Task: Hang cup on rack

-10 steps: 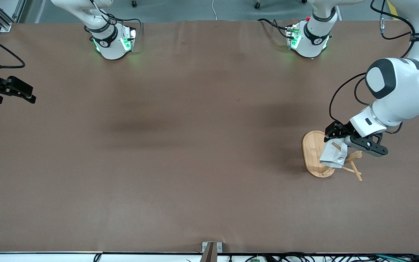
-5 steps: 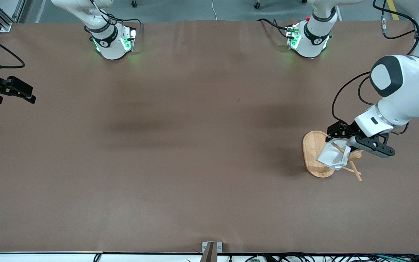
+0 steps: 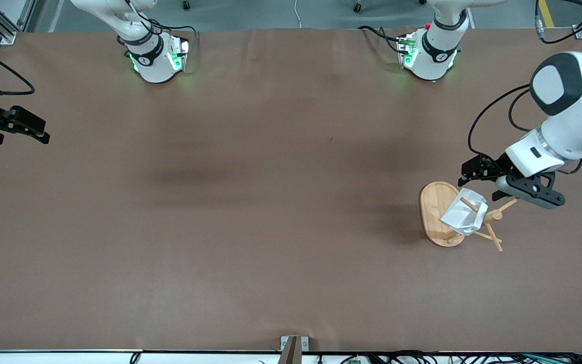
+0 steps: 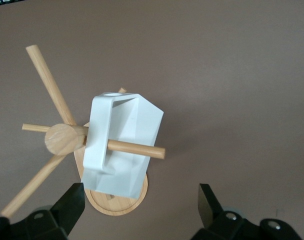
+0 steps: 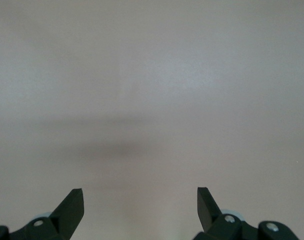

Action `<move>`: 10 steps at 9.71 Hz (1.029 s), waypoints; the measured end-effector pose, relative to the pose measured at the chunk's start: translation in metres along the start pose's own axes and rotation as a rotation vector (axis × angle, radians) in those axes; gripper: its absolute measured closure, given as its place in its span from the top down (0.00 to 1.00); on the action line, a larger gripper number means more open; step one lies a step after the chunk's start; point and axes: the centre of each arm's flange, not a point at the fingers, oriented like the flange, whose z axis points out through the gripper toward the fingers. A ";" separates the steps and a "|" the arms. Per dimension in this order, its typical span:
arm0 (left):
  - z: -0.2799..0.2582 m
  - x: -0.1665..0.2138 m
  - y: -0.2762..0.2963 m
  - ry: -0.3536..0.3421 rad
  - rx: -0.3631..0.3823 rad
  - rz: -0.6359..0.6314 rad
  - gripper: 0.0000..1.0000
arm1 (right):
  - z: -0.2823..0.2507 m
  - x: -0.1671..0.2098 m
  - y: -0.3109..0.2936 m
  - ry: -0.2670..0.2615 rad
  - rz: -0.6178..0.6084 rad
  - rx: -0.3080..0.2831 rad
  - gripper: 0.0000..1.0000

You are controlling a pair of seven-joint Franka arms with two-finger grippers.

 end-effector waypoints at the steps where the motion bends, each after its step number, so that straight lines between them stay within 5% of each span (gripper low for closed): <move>1: -0.014 -0.002 0.005 0.001 0.000 0.006 1.00 | 0.000 0.000 0.000 0.000 0.000 0.000 1.00; 5: -0.100 -0.015 0.041 -0.076 0.037 -0.070 1.00 | 0.000 0.000 0.000 0.000 0.000 0.000 1.00; 8: -0.148 -0.019 0.068 -0.092 0.174 -0.089 1.00 | 0.000 0.000 0.000 0.001 0.000 0.000 1.00; 10: -0.179 -0.017 0.071 -0.073 0.200 -0.088 1.00 | 0.000 0.000 0.000 0.001 0.000 0.000 1.00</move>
